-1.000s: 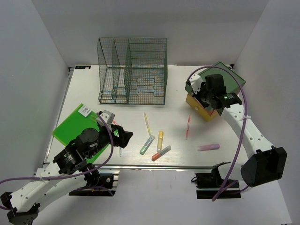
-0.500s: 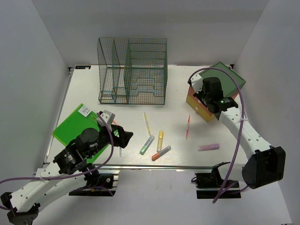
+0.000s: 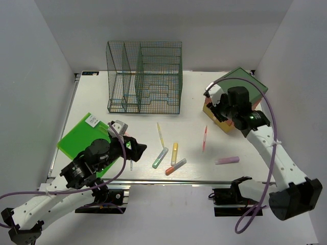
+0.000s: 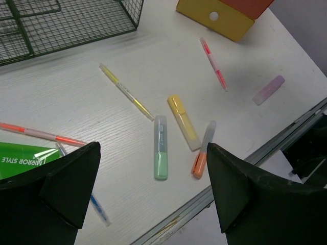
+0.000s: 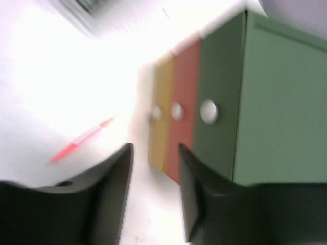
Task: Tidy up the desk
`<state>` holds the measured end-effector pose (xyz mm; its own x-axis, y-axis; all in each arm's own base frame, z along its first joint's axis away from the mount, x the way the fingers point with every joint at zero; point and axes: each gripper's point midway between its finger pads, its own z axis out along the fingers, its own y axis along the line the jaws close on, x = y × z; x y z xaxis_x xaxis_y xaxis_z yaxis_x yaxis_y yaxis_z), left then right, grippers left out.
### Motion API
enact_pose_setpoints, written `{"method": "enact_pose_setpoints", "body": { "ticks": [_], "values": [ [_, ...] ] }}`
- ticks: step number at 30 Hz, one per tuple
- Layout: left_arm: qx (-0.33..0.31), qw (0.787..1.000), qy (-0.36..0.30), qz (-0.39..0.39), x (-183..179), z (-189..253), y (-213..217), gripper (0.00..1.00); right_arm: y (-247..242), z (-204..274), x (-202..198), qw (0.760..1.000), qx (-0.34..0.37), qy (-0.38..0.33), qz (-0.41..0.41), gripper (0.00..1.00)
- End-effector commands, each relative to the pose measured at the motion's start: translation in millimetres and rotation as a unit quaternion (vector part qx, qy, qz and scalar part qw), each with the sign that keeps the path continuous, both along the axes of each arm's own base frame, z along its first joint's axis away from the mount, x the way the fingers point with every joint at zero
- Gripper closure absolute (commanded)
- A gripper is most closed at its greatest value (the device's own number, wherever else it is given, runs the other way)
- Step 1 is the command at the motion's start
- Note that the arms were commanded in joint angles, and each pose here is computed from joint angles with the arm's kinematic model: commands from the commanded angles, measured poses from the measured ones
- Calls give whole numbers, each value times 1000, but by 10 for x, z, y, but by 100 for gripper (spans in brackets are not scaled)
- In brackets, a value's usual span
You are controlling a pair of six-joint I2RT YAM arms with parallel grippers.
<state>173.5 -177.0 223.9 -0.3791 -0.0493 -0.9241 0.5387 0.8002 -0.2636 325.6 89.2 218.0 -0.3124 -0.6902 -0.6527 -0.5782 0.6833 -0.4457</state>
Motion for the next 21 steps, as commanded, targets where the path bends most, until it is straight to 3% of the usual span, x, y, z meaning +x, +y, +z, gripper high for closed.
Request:
{"method": "enact_pose_setpoints", "body": {
  "ticks": [1,2,3,6,7,9,10,11,13,15,17,18,21],
  "values": [
    [-16,999,-10,-40,-40,50,-153,5,585,640,-402,980,143,-14,141,49],
    [-23,998,-9,-53,-59,57,-203,6,646,742,-498,973,166,-27,158,27],
    [-30,998,-10,-56,-55,64,-239,7,654,798,-502,971,181,-41,153,11],
    [-56,995,-5,-85,-19,43,-481,20,610,793,-366,967,224,-68,102,11],
    [-76,993,-16,-94,17,170,-581,33,605,779,-315,965,239,-67,85,14],
    [-71,990,11,-121,47,83,-847,49,538,618,-246,965,248,-62,57,68],
    [-95,986,-2,-133,98,251,-987,69,522,591,-222,963,259,-63,45,92],
    [-94,986,18,-140,179,138,-1163,80,476,695,-181,954,288,-80,30,100],
    [-121,980,0,-161,284,274,-1410,100,350,708,-138,947,308,-96,-3,100],
    [-133,977,18,-164,434,177,-1667,100,127,793,-80,933,328,-140,-53,100],
    [-190,968,-3,-163,569,363,-1859,100,-36,925,-49,914,348,-188,-90,100],
    [-186,970,13,-155,685,155,-1985,100,-139,794,-33,912,346,-188,-112,100],
    [-223,964,8,-141,937,227,-2253,100,-260,809,-46,894,368,-219,-131,100]
  ]
}}
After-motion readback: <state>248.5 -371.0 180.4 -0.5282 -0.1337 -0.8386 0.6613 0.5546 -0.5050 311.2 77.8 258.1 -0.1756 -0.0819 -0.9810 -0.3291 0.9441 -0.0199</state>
